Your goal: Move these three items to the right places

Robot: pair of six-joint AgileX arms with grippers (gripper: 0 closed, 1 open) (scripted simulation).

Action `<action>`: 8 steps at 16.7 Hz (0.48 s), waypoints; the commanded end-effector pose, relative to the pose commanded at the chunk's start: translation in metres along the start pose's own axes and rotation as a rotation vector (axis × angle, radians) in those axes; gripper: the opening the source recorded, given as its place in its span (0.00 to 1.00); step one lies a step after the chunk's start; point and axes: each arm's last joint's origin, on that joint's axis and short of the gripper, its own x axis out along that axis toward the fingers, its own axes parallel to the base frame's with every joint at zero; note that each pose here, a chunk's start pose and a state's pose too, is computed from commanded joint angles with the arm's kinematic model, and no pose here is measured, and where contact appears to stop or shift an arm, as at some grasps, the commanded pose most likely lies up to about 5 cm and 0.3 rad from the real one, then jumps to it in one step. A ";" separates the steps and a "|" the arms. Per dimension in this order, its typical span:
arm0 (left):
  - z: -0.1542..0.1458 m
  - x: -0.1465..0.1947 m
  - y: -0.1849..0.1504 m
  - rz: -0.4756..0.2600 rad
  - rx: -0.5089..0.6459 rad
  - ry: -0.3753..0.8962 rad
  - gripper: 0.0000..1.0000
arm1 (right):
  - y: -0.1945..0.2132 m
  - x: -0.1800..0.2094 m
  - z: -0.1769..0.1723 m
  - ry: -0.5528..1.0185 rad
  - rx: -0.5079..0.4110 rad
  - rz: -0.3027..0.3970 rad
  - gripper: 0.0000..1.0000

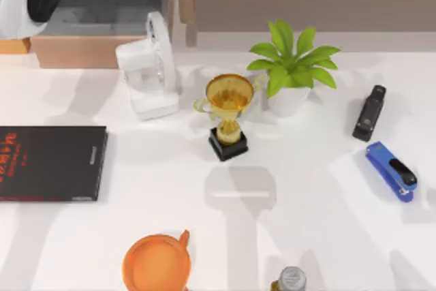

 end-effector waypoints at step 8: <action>0.010 -0.010 -0.001 -0.002 0.001 -0.001 0.00 | 0.000 0.000 0.000 0.000 0.000 0.000 1.00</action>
